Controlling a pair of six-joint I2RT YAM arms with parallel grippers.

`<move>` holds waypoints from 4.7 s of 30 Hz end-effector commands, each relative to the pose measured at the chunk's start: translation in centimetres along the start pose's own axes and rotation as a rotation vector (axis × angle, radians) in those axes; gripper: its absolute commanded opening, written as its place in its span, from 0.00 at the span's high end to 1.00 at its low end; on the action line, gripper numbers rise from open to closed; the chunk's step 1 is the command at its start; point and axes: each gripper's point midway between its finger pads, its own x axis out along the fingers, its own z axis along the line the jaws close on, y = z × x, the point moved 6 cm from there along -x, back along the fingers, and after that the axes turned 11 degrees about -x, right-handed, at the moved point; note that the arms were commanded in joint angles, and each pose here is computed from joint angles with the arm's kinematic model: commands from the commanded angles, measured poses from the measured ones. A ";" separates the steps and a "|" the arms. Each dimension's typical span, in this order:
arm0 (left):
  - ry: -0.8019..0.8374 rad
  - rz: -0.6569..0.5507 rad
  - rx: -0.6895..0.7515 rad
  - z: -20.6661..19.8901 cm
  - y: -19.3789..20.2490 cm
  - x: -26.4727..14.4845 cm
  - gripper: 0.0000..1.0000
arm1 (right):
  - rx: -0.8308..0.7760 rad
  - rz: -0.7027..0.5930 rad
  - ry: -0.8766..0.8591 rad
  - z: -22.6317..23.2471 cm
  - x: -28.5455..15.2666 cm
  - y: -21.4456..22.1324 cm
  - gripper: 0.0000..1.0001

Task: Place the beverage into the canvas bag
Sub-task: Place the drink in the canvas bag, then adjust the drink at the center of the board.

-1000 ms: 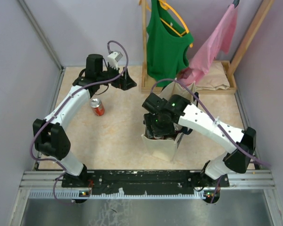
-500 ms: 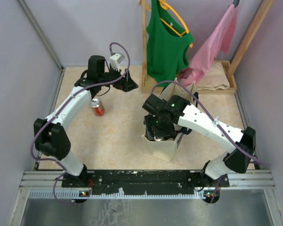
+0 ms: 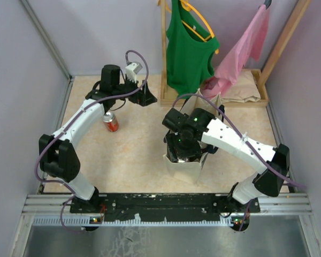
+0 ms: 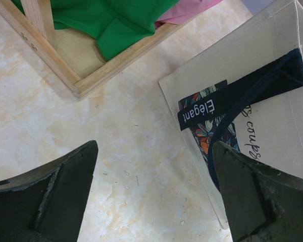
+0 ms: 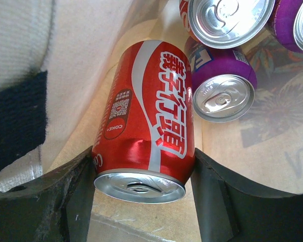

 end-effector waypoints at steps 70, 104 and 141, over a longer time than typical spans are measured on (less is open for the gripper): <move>0.030 -0.025 0.063 -1.2 -0.7 -0.1 0.00 | -0.087 0.198 0.142 -3.9 13.2 0.5 1.00; 0.052 -0.013 0.058 -1.3 -0.9 0.9 0.00 | -0.101 -0.373 0.108 -3.1 -1.7 -6.1 0.01; -0.700 0.555 -0.035 15.2 8.8 -10.6 0.00 | 0.073 -0.699 0.214 -8.3 -10.7 -12.6 0.01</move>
